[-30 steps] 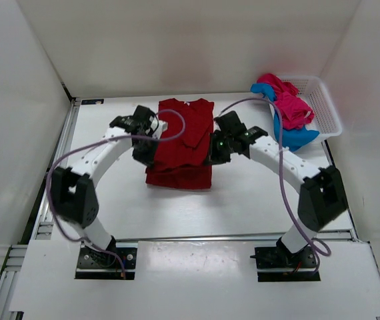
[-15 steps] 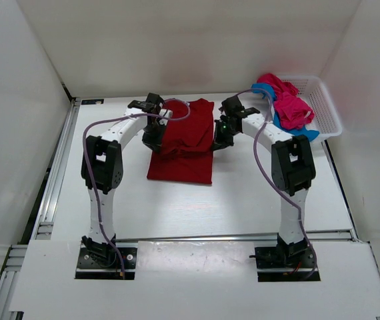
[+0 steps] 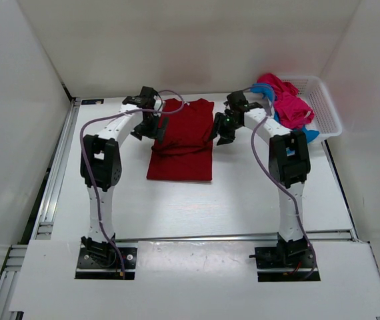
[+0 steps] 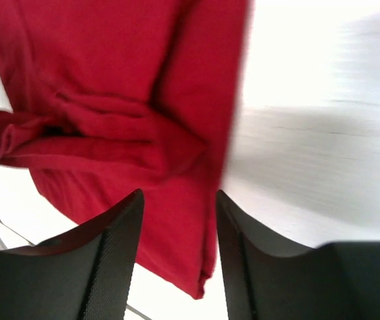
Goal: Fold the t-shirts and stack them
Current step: Fold the folded rectangular tshirt in 1/3 of the way
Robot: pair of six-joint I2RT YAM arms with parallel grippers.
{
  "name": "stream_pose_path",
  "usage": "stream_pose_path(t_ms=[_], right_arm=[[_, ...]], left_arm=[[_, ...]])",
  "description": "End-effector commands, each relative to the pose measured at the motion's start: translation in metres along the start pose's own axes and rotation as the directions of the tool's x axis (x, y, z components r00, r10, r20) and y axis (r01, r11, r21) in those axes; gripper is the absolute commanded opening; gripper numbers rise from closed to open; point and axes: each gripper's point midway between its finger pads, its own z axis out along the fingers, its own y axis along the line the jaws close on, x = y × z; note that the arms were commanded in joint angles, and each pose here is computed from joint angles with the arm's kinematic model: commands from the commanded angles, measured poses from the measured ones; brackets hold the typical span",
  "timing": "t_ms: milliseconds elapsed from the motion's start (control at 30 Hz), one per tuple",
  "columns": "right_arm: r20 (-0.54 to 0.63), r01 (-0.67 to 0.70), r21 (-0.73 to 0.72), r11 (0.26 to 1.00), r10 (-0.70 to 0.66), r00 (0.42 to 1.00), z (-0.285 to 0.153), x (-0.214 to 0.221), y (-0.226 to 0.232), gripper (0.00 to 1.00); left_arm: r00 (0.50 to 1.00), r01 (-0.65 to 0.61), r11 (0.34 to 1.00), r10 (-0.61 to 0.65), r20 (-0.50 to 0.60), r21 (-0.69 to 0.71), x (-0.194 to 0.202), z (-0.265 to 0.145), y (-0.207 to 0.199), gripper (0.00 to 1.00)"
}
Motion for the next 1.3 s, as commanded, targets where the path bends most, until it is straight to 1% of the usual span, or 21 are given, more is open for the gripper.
stream_pose_path(t_ms=[0, 67, 100, 133, 200, 267, 367, 400, 467, 533, 667, 733, 767, 800, 900, 933, 1000, 1067, 1167, 1200, 1267], right_arm=[[0.050, -0.050, 0.004, 0.999, 0.050, 0.998, -0.038, 0.001, -0.005, 0.55], [0.059, -0.029, 0.007, 1.000, 0.028, 0.998, -0.044, 0.014, -0.005, 0.59], [0.057, -0.004, -0.018, 1.000, 0.005, 0.998, -0.052, 0.025, 0.006, 0.60], [0.007, -0.013, -0.011, 1.000, 0.013, 1.000, -0.045, 0.048, -0.002, 0.62], [-0.048, 0.008, -0.040, 0.999, -0.010, 0.999, -0.039, 0.080, 0.003, 0.66], [-0.071, -0.010, -0.051, 0.999, 0.006, 0.997, -0.032, 0.096, 0.006, 0.69], [-0.144, -0.016, -0.046, 0.999, 0.009, 0.990, -0.016, 0.124, 0.007, 0.69], [-0.176, -0.039, -0.028, 0.999, 0.033, 0.984, -0.008, 0.134, 0.004, 0.69], [-0.188, -0.046, -0.010, 0.999, 0.044, 0.981, -0.002, 0.140, 0.000, 0.69], [-0.210, -0.070, 0.008, 0.997, 0.070, 0.975, 0.001, 0.151, -0.003, 0.69], [-0.216, -0.087, 0.042, 0.995, 0.094, 0.972, 0.005, 0.160, -0.010, 0.70], [-0.223, -0.099, 0.039, 0.994, 0.105, 0.969, 0.006, 0.163, -0.011, 0.66], [-0.231, -0.101, 0.029, 0.994, 0.105, 0.967, 0.006, 0.164, -0.009, 0.62], [-0.224, -0.107, 0.024, 0.994, 0.110, 0.968, 0.006, 0.162, -0.007, 0.50], [-0.211, -0.101, 0.011, 0.995, 0.101, 0.972, 0.008, 0.159, -0.005, 0.27], [-0.210, -0.101, 0.010, 0.995, 0.101, 0.973, 0.011, 0.158, -0.006, 0.14], [-0.218, -0.102, -0.017, 0.995, 0.096, 0.971, 0.012, 0.155, 0.001, 0.00], [-0.217, -0.109, -0.031, 0.994, 0.099, 0.971, 0.008, 0.154, 0.006, 0.00], [-0.224, -0.087, -0.029, 0.996, 0.079, 0.971, -0.007, 0.172, -0.003, 0.00], [-0.236, -0.083, -0.024, 0.996, 0.075, 0.969, -0.015, 0.188, -0.007, 0.00], [-0.255, -0.062, 0.008, 0.998, 0.062, 0.965, -0.025, 0.207, -0.019, 0.00]], left_arm=[[0.976, 0.076, 0.996, -0.065, 0.208, -0.047, -0.037, -0.064, 0.038, 0.98], [0.971, 0.084, 0.996, -0.080, 0.225, -0.007, -0.029, -0.075, 0.038, 0.99], [0.965, 0.080, 0.997, -0.080, 0.250, 0.008, -0.026, -0.088, 0.035, 0.99], [0.979, 0.078, 0.997, -0.081, 0.186, 0.023, -0.002, -0.075, 0.030, 0.99], [0.992, 0.075, 0.994, -0.082, 0.098, 0.074, 0.035, -0.060, 0.019, 0.95], [0.997, 0.063, 0.990, -0.067, 0.032, 0.124, 0.059, -0.049, 0.002, 0.92], [0.997, 0.034, 0.982, -0.021, -0.073, 0.187, 0.095, -0.028, -0.026, 0.92], [0.996, 0.029, 0.979, -0.010, -0.094, 0.199, 0.102, -0.023, -0.032, 0.92], [0.990, 0.017, 0.978, 0.014, -0.144, 0.206, 0.113, -0.010, -0.041, 0.92], [0.984, 0.020, 0.981, 0.015, -0.179, 0.191, 0.118, 0.002, -0.038, 0.92], [0.978, 0.026, 0.980, 0.016, -0.206, 0.198, 0.119, 0.014, -0.040, 0.92], [0.973, 0.036, 0.975, 0.016, -0.231, 0.219, 0.125, 0.016, -0.044, 0.82], [0.970, 0.041, 0.972, 0.017, -0.242, 0.230, 0.127, 0.018, -0.046, 0.74], [0.970, 0.043, 0.970, 0.017, -0.242, 0.239, 0.127, 0.018, -0.048, 0.55], [0.965, 0.053, 0.965, 0.017, -0.261, 0.258, 0.134, 0.019, -0.052, 0.22], [0.968, 0.050, 0.965, 0.017, -0.249, 0.259, 0.132, 0.015, -0.052, 0.12], [0.974, 0.044, 0.965, 0.016, -0.224, 0.260, 0.126, 0.008, -0.051, 0.10], [0.977, 0.045, 0.960, 0.016, -0.213, 0.275, 0.128, 0.001, -0.054, 0.10], [0.981, 0.031, 0.960, 0.024, -0.192, 0.279, 0.138, -0.023, -0.056, 0.10], [0.981, 0.028, 0.964, 0.024, -0.194, 0.263, 0.148, -0.033, -0.053, 0.10], [0.967, 0.003, 0.979, 0.049, -0.251, 0.202, 0.174, -0.042, -0.046, 0.10]])
